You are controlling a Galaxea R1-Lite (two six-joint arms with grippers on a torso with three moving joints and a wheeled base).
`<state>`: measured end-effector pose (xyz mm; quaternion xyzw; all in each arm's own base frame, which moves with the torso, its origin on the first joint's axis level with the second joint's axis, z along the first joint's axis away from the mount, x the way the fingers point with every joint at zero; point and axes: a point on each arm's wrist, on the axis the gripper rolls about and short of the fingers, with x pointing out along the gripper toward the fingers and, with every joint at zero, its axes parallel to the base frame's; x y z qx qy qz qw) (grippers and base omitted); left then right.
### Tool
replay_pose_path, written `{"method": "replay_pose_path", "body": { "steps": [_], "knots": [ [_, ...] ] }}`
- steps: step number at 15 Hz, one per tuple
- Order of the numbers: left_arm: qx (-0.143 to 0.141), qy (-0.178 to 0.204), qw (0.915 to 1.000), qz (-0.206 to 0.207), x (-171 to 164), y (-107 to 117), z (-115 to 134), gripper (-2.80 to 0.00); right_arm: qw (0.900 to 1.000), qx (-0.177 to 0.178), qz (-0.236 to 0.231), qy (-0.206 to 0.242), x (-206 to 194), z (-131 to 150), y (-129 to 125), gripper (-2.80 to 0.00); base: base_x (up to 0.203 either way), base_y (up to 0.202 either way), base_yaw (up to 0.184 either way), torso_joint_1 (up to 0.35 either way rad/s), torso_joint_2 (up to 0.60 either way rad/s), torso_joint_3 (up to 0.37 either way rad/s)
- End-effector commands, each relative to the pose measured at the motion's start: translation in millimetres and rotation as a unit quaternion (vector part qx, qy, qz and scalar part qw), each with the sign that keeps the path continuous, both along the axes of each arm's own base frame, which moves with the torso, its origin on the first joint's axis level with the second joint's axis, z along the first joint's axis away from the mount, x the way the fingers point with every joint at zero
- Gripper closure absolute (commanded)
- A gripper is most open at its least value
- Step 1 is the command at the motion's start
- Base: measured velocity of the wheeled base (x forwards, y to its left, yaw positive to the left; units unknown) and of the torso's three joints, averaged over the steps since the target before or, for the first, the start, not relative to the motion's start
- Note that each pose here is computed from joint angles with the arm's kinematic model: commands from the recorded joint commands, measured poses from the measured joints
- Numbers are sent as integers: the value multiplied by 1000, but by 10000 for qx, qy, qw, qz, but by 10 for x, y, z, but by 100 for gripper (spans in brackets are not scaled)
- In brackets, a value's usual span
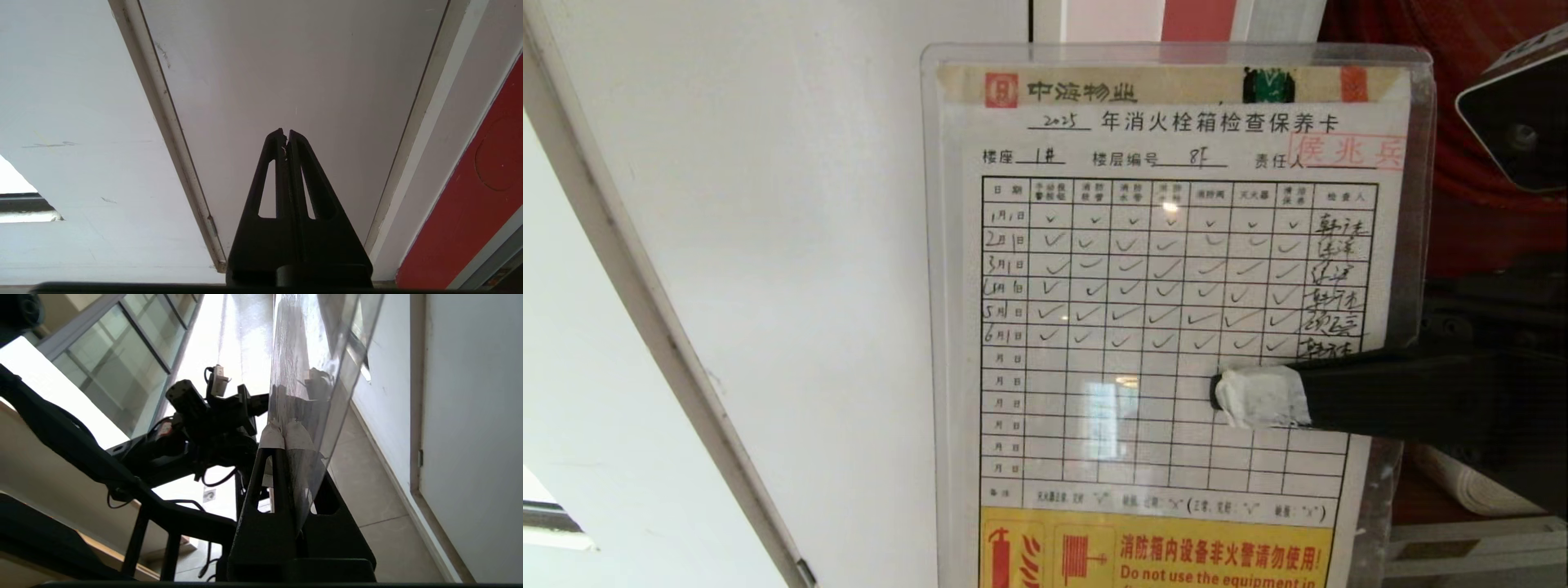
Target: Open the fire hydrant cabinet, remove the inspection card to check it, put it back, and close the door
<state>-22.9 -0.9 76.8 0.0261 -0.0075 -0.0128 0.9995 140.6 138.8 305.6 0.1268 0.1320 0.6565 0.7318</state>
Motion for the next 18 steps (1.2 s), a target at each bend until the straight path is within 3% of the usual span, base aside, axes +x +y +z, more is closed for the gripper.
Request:
{"method": "replay_pose_path", "body": {
  "steps": [1,18],
  "knots": [
    [1,33,10000,-1,6,0,-20,0,10000,65,63,-10,-56,34,-25,0,0,0,0,0,0,0],
    [0,33,10000,6,6,0,-20,0,9997,180,149,22,-162,91,-75,0,0,0,0,0,0,0]
  ]
}}
